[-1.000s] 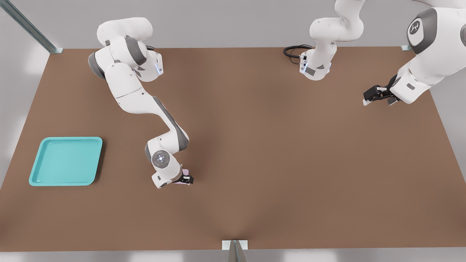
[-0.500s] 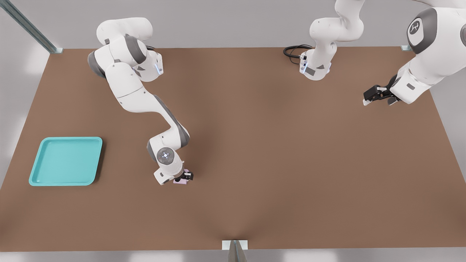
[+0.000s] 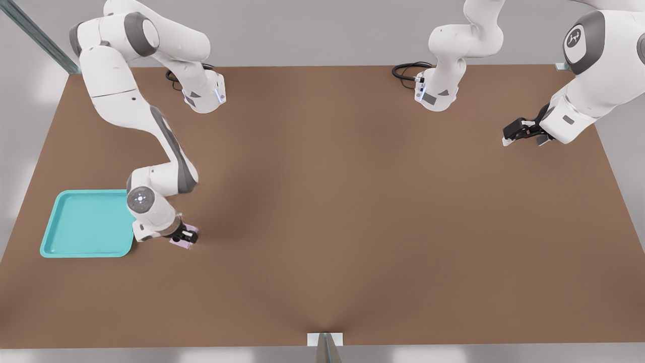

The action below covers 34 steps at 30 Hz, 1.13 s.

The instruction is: Keep left arm still and place phone on the tray with right arm

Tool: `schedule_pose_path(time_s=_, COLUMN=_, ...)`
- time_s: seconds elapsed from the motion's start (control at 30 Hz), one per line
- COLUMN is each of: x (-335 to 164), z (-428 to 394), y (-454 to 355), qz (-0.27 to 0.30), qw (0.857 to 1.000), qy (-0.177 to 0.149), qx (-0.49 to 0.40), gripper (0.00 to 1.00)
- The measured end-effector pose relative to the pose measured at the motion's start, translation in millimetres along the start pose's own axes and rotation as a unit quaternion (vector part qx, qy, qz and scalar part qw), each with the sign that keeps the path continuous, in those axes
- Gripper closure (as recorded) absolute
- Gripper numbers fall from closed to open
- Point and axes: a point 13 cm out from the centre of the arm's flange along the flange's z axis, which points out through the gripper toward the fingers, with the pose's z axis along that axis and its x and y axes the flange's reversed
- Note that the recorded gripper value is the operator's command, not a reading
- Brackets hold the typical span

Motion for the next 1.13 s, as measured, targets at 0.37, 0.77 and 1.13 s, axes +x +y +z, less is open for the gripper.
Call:
schedule_pose_path(time_s=0.37, x=-23, z=20, y=-259, qz=0.026, qw=0.999, qy=0.029, qx=-0.009, gripper=0.21)
schedule_pose_path(time_s=0.77, x=-113, z=-262, y=-103, qz=-0.173, qw=0.979, qy=-0.112, qx=-0.005, gripper=0.00)
schedule_pose_path(time_s=1.13, x=-26, z=-362, y=-52, qz=-0.185, qw=0.982, qy=-0.009, qx=-0.029, gripper=0.00)
